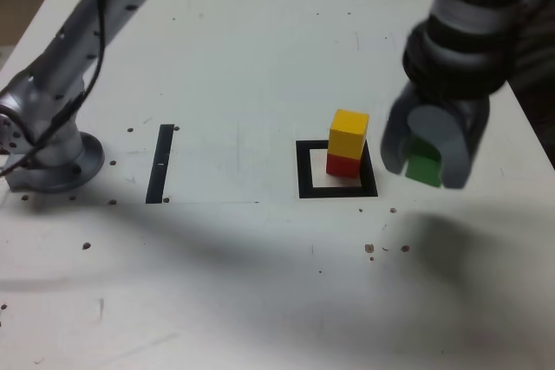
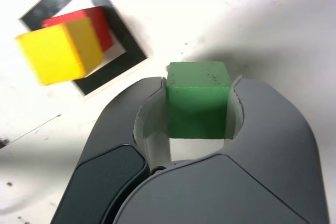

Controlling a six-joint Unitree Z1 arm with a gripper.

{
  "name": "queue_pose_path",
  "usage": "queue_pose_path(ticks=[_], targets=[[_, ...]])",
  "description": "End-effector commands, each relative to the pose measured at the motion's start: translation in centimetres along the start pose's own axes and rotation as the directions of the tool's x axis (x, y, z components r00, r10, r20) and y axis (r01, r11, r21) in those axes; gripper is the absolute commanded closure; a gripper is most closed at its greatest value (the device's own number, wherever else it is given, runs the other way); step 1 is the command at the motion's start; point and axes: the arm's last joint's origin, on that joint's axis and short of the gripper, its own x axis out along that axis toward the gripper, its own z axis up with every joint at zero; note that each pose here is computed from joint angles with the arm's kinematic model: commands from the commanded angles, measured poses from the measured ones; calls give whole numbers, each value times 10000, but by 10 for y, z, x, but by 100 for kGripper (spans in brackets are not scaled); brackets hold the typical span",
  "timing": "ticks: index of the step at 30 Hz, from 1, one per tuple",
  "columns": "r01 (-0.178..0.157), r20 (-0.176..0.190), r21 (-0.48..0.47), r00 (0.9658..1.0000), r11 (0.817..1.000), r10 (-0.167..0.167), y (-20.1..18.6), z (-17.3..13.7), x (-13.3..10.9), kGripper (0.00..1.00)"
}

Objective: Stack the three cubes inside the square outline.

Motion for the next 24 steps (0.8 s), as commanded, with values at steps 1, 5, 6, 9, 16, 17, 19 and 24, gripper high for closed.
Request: queue_pose_path(ticks=[1,5,6,9,16,17,19,24], targets=[[-9,-28,-167,10000,9999,9,1,-12,-11,72],[7,-47,-597,10000,9982,-10,5,-32,-23,72],[10,-41,-690,10000,9976,-13,7,-37,-26,72],[20,-36,-945,10000,9955,-23,11,-50,-33,72],[156,-164,-1497,9997,9886,-183,27,-77,-38,72],[176,-193,-1572,9996,9874,-209,29,-81,-38,72],[197,-250,-1708,9994,9851,-243,33,-87,-37,72],[275,-284,-1949,9990,9804,-337,40,-98,-34,72]])
